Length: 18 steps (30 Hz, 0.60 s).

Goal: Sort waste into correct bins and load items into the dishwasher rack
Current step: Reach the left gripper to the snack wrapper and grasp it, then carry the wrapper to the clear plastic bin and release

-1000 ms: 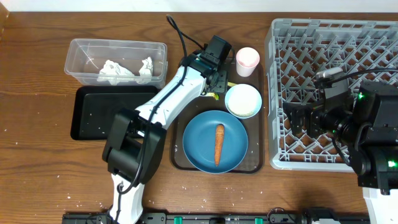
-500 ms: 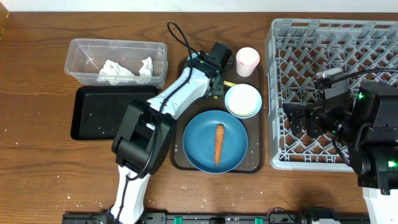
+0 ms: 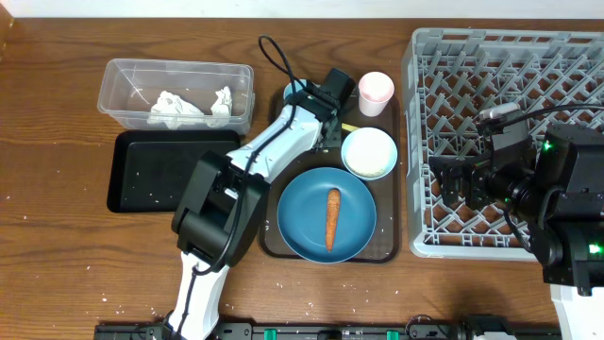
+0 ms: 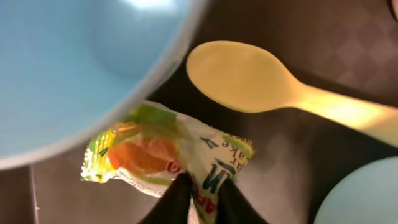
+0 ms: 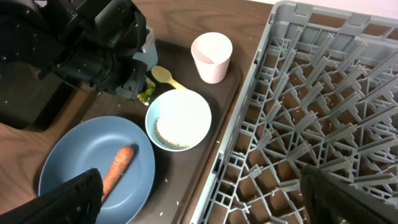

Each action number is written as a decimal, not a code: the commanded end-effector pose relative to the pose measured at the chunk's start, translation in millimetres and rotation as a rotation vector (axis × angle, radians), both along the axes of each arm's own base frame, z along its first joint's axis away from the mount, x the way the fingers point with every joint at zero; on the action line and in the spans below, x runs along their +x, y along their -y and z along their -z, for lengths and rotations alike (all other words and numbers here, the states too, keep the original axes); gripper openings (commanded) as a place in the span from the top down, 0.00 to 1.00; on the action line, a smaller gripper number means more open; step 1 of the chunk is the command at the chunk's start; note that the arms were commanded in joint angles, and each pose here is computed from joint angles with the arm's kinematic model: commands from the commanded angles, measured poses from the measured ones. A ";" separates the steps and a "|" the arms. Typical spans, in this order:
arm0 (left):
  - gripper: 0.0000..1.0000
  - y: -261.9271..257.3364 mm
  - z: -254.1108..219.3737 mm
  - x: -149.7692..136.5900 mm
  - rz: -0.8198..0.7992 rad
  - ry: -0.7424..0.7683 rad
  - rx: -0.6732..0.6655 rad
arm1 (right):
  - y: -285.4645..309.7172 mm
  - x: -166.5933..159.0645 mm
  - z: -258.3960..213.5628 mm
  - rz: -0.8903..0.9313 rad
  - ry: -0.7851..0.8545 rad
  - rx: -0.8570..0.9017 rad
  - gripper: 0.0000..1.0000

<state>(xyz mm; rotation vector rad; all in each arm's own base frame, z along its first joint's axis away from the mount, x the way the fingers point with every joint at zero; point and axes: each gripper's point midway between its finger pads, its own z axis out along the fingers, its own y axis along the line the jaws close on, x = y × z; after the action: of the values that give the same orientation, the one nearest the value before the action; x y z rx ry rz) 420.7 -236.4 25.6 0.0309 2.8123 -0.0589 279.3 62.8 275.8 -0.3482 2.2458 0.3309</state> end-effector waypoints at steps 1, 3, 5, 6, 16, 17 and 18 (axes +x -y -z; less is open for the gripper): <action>0.91 -3.3 5.0 -1.9 -0.003 -0.006 0.017 | -1.4 -0.9 -4.6 -0.002 0.003 0.009 0.01; 0.94 -3.2 4.4 -1.6 -0.004 -0.005 0.016 | -1.3 -1.5 -4.0 -0.002 -0.001 0.009 0.01; 0.94 -2.9 0.8 -1.3 -0.003 0.000 0.013 | -1.3 -1.5 -3.9 -0.001 -0.001 0.009 0.01; 0.94 -2.7 -3.0 -1.1 -0.003 0.005 0.009 | -1.3 -1.5 -3.9 -0.001 -0.001 0.009 0.01; 0.94 -6.0 -98.7 -7.5 -0.003 0.123 -0.069 | -1.3 -1.5 -4.0 -0.002 -0.001 0.009 0.01; 0.94 -7.7 -111.6 -10.1 -0.003 0.139 -0.079 | -1.3 -1.4 -4.1 -0.002 0.000 0.009 0.01; 0.94 -9.0 -122.0 -12.1 -0.003 0.154 -0.088 | -1.3 -1.4 -4.1 -0.002 0.000 0.009 0.01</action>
<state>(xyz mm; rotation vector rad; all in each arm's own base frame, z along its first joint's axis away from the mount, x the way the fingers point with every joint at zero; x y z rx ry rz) 408.8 -229.3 101.0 0.0253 2.7393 -0.1176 277.6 62.8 273.9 -0.3475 2.2562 0.3337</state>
